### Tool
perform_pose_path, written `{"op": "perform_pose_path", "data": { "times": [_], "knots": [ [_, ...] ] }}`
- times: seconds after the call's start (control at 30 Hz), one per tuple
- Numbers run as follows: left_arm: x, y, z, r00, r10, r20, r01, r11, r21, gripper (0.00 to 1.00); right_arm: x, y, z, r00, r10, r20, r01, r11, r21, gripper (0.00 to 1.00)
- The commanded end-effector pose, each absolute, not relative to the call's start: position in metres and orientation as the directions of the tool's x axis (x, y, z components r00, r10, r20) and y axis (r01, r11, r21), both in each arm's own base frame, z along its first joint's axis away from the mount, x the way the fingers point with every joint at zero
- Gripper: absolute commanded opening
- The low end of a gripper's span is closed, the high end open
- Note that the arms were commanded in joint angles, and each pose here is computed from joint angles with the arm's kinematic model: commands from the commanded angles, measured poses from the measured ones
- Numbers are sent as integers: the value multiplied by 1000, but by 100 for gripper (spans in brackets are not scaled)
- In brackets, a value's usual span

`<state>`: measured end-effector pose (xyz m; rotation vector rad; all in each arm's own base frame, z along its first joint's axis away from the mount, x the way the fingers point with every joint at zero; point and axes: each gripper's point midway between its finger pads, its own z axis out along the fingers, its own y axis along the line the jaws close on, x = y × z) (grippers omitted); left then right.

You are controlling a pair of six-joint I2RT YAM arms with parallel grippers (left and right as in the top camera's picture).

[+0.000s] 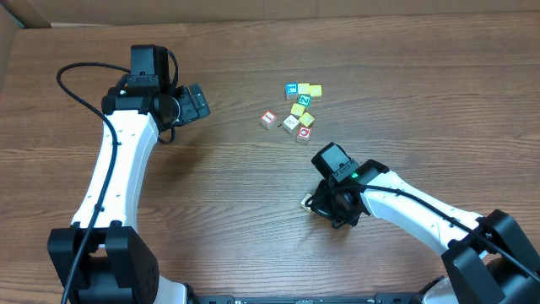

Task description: Flip 4 blocks

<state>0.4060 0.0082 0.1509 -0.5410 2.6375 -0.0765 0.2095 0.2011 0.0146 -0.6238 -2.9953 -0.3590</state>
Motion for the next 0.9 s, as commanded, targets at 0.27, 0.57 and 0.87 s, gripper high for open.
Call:
{"op": "perform_pose_path", "data": {
  "times": [0.27, 0.57, 0.87],
  "knots": [
    [411, 8, 157, -815, -394, -425, -366, 918, -151, 100, 208, 197, 14, -848, 512, 138, 530, 827, 187, 4],
    [411, 8, 157, -815, -394, -425, -366, 918, -151, 100, 206, 199, 14, -825, 542, 160, 564, 805, 184, 4],
    [411, 8, 156, -815, -394, -425, -366, 918, -151, 100, 204, 200, 14, -807, 564, 177, 589, 788, 176, 4]
  ]
}}
